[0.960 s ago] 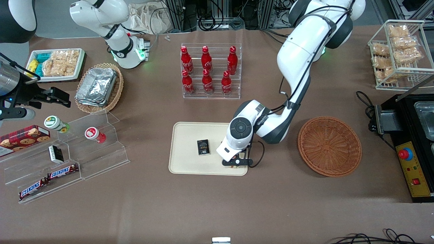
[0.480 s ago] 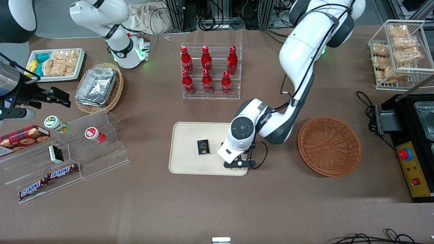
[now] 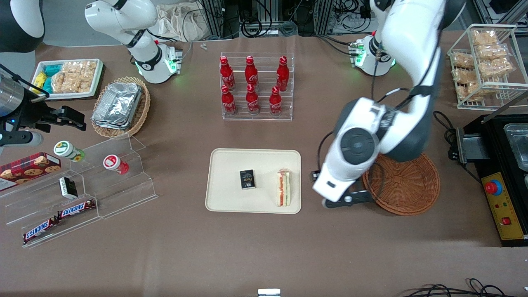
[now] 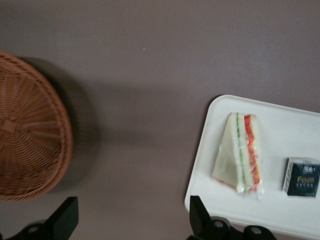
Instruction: Place sandwich from basket to tray
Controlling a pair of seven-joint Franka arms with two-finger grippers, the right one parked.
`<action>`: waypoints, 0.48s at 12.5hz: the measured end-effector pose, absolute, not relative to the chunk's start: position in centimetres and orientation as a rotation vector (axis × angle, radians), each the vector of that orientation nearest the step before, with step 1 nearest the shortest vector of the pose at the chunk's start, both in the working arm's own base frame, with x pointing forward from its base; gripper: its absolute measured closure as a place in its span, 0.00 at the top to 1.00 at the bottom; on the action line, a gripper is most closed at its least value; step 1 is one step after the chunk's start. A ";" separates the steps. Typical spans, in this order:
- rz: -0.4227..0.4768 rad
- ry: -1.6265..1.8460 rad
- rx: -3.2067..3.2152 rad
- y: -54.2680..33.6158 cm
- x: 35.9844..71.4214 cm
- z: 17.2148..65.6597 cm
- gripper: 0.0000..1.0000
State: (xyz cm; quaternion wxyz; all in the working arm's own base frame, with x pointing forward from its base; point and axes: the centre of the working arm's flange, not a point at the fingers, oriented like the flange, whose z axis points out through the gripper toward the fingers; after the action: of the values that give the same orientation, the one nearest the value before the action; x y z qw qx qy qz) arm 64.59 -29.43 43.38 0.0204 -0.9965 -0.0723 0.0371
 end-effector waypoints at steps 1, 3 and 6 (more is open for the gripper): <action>0.138 -0.198 -3.096 -26.7 64.2 45.4 1.00; 0.135 -0.145 -3.099 -22.0 62.5 49.0 1.00; 0.150 -0.039 -3.090 -16.7 58.5 51.2 1.00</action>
State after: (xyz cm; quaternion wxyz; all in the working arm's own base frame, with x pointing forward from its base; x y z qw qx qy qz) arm 58.51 -16.72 51.23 0.0237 -0.9985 -0.0125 0.0483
